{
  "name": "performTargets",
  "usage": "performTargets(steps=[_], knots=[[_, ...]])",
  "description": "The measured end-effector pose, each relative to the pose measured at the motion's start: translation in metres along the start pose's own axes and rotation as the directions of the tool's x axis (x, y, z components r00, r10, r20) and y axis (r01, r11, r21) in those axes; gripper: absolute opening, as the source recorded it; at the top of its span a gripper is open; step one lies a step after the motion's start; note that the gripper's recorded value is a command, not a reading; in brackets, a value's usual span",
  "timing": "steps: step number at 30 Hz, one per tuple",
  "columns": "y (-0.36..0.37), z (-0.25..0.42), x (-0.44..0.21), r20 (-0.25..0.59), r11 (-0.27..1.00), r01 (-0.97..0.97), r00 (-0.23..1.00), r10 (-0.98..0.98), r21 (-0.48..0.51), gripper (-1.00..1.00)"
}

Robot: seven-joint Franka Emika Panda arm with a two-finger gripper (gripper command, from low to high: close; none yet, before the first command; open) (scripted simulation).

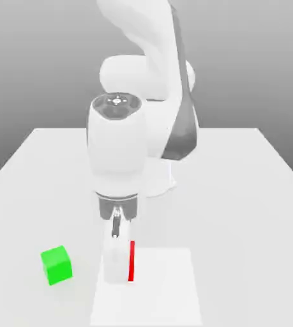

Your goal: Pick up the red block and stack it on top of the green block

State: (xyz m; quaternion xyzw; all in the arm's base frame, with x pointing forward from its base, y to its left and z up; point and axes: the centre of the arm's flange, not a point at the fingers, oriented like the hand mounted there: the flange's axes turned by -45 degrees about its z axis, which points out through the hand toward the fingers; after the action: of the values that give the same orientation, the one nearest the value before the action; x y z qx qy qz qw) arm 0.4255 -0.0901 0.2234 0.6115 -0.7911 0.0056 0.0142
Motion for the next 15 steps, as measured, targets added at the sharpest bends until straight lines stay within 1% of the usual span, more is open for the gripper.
performTargets(steps=[2,4,6,8,10,14,15], knots=[[0.005,-0.004,0.031,0.0,0.984,-0.176,0.984,0.176,-0.001,-1.0],[0.011,-0.008,0.058,0.004,0.94,-0.34,0.94,0.34,-0.002,-1.0],[0.02,-0.013,0.084,0.011,0.869,-0.494,0.869,0.494,-0.004,-1.0],[0.029,-0.017,0.109,0.021,0.773,-0.634,0.773,0.634,-0.009,-1.0],[0.033,-0.007,0.12,0.026,0.721,-0.693,0.721,0.693,-0.012,-1.0],[0.032,0.035,0.113,0.028,0.722,-0.692,0.721,0.692,-0.013,-1.0],[0.032,0.042,0.112,0.028,0.722,-0.692,0.722,0.692,-0.013,1.0]])
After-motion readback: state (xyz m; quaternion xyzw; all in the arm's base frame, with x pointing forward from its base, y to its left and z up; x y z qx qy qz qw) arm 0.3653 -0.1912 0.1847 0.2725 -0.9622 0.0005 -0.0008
